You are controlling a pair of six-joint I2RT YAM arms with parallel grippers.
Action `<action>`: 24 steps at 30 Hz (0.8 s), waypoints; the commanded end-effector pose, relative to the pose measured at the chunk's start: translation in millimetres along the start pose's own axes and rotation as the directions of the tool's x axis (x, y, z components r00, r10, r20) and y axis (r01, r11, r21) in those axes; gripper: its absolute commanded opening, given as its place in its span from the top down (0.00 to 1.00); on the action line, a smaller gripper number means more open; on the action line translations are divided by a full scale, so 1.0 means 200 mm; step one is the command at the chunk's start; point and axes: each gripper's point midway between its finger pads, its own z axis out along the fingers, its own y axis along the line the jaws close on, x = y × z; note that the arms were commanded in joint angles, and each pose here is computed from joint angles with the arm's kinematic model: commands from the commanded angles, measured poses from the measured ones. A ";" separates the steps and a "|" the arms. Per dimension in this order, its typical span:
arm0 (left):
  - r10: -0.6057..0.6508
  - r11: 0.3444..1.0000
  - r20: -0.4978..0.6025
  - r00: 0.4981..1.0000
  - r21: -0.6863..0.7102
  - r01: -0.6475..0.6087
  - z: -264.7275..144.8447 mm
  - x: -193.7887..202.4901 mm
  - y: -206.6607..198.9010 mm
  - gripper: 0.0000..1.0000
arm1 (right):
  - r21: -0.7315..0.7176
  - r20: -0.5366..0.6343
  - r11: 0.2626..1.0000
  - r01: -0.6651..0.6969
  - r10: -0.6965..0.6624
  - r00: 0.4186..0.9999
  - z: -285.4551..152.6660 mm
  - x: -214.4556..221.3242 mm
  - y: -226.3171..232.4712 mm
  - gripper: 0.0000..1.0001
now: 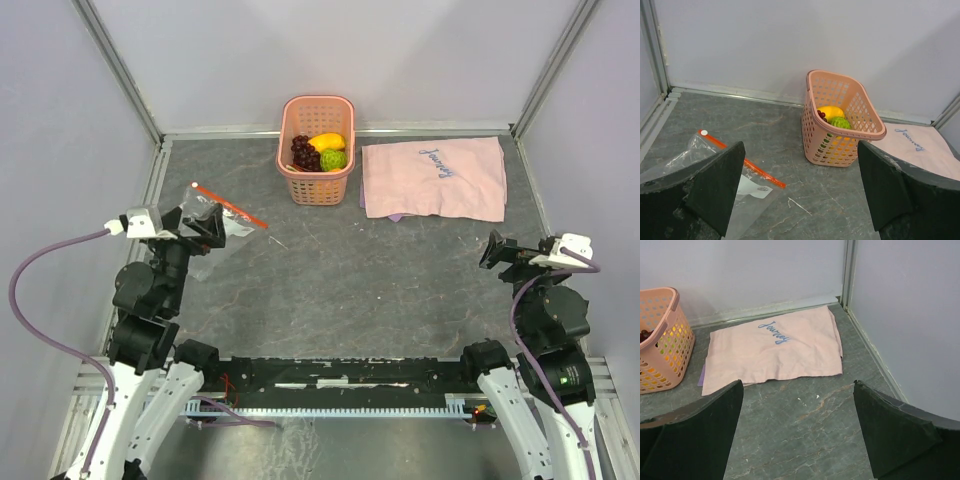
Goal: Place the food in the zip-top bag and seal the zipper
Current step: Move the bin to the center of the board.
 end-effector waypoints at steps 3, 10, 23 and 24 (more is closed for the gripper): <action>-0.033 0.998 0.036 0.999 0.050 0.032 0.03 -0.08 -0.06 0.01 | -0.009 0.066 1.000 -0.029 0.029 0.997 -0.01 -0.08 0.00 0.01; -0.017 0.998 -0.043 0.999 0.054 0.019 0.09 -0.04 -0.09 0.01 | -0.015 0.057 1.000 -0.026 0.027 0.998 0.00 -0.06 0.01 0.01; -0.025 0.988 -0.222 0.975 0.142 0.057 0.27 0.07 -0.25 0.01 | -0.020 0.063 1.000 -0.021 0.022 0.998 -0.01 -0.05 0.01 0.01; -0.038 0.986 -0.250 0.967 0.147 0.077 0.30 0.09 -0.27 0.00 | -0.025 0.062 0.999 -0.021 0.022 0.998 -0.01 -0.05 0.01 0.01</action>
